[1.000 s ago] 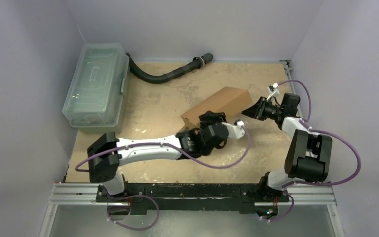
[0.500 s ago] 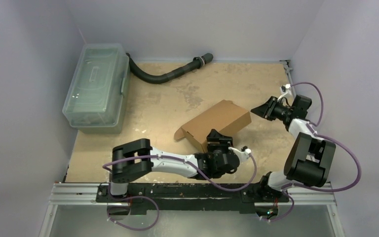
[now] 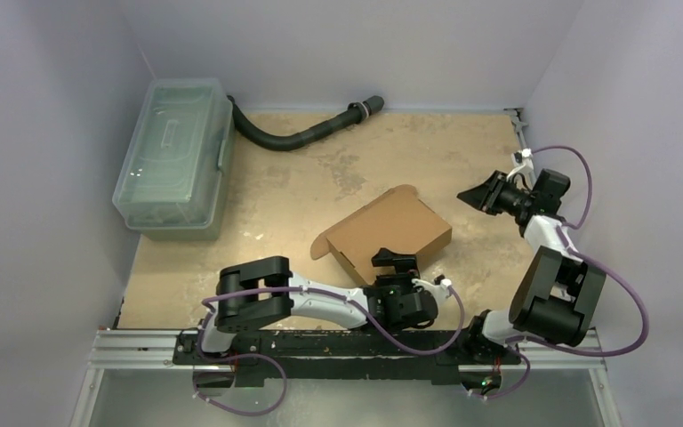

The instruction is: Fold the paper box

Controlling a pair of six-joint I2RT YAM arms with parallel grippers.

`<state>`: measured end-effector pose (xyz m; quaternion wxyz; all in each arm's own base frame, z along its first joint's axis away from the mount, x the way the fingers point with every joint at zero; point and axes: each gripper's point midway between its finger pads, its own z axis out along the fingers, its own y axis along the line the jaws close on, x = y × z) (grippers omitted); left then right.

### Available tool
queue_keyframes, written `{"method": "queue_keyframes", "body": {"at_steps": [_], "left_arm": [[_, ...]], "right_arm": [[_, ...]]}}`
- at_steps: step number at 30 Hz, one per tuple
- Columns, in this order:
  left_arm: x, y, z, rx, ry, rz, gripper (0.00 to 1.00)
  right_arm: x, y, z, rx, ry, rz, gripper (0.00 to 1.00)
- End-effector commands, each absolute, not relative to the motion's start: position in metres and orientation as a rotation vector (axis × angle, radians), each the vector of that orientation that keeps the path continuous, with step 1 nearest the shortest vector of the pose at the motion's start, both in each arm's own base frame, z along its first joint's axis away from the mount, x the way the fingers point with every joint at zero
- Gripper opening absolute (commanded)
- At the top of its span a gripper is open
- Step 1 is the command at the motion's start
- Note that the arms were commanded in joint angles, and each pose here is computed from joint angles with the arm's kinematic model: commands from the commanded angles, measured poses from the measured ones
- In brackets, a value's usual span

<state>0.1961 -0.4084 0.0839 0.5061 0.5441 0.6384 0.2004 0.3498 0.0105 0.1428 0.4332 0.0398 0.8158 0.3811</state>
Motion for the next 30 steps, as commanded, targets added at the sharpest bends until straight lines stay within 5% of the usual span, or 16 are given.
{"method": "queue_keyframes", "body": {"at_steps": [1, 17, 20, 23, 27, 30], "left_arm": [[0.177, -0.42, 0.071, 1.3, 1.692, 0.281, 0.99], [0.149, -0.417, 0.146, 1.151, 1.967, -0.577, 0.95], [0.19, -0.386, 0.179, 0.932, 1.984, -0.71, 0.86], [0.245, -0.34, 0.197, 0.671, 2.014, -0.782, 0.76], [0.308, -0.29, 0.186, 0.396, 2.09, -0.804, 0.35], [0.34, -0.274, 0.167, 0.298, 2.126, -0.835, 0.14]], "right_arm": [[0.356, 0.005, 0.171, 0.004, 1.968, 0.886, 0.29], [0.33, 0.017, 0.18, -0.278, 1.963, 0.844, 0.29], [0.31, 0.022, 0.182, -0.557, 1.953, 0.78, 0.22], [0.289, 0.025, 0.178, -0.79, 1.947, 0.715, 0.0], [0.238, 0.045, 0.157, -1.248, 1.865, 0.7, 0.0], [0.213, 0.057, 0.138, -1.575, 1.76, 0.659, 0.0]]}}
